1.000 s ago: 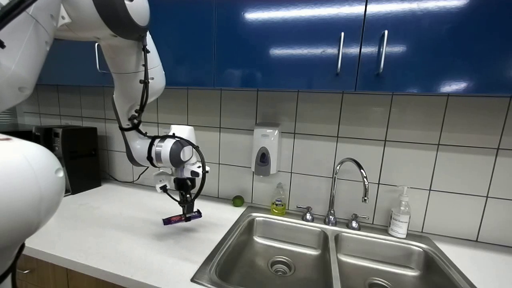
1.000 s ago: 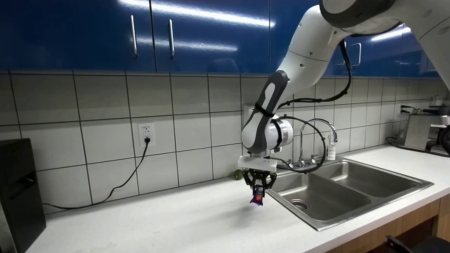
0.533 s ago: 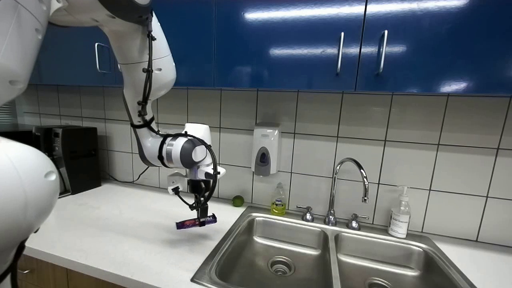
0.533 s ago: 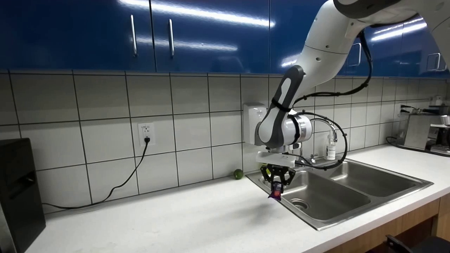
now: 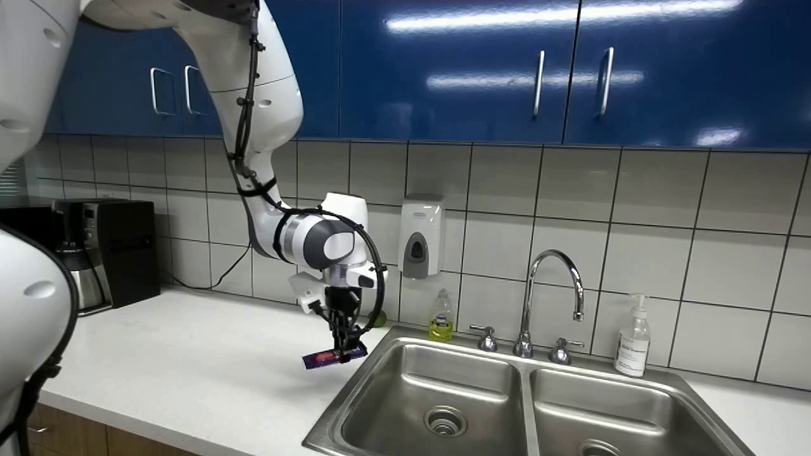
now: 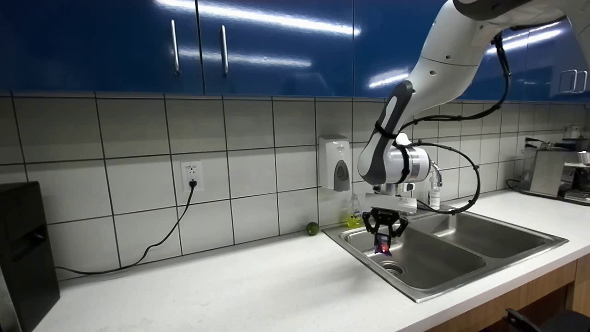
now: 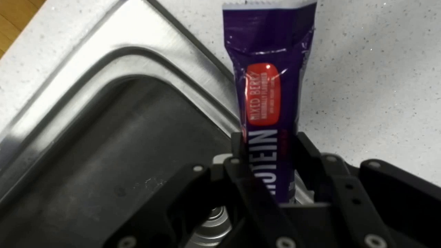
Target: Put the snickers bar in the sink on the left
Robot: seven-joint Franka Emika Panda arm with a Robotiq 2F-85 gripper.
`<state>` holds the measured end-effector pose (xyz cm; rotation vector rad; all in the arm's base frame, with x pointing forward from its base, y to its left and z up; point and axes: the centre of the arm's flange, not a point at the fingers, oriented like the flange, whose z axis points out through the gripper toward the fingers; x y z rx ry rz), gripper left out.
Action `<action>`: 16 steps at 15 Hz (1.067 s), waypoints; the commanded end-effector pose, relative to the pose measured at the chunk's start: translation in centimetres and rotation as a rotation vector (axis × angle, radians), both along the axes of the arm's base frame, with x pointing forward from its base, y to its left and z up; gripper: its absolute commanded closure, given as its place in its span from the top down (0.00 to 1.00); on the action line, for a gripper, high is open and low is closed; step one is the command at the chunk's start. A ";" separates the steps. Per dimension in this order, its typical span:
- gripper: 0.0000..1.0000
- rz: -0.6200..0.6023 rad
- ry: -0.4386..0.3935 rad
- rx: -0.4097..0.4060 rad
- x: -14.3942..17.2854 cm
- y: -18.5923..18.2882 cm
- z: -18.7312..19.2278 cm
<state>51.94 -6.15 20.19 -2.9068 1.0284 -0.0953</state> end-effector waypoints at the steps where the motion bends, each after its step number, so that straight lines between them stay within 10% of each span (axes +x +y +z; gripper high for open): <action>1: 0.14 0.108 0.005 0.028 -0.4 -3.2 0.5; 16: 0.14 0.237 0.087 -0.066 2.7 -9.6 -1.0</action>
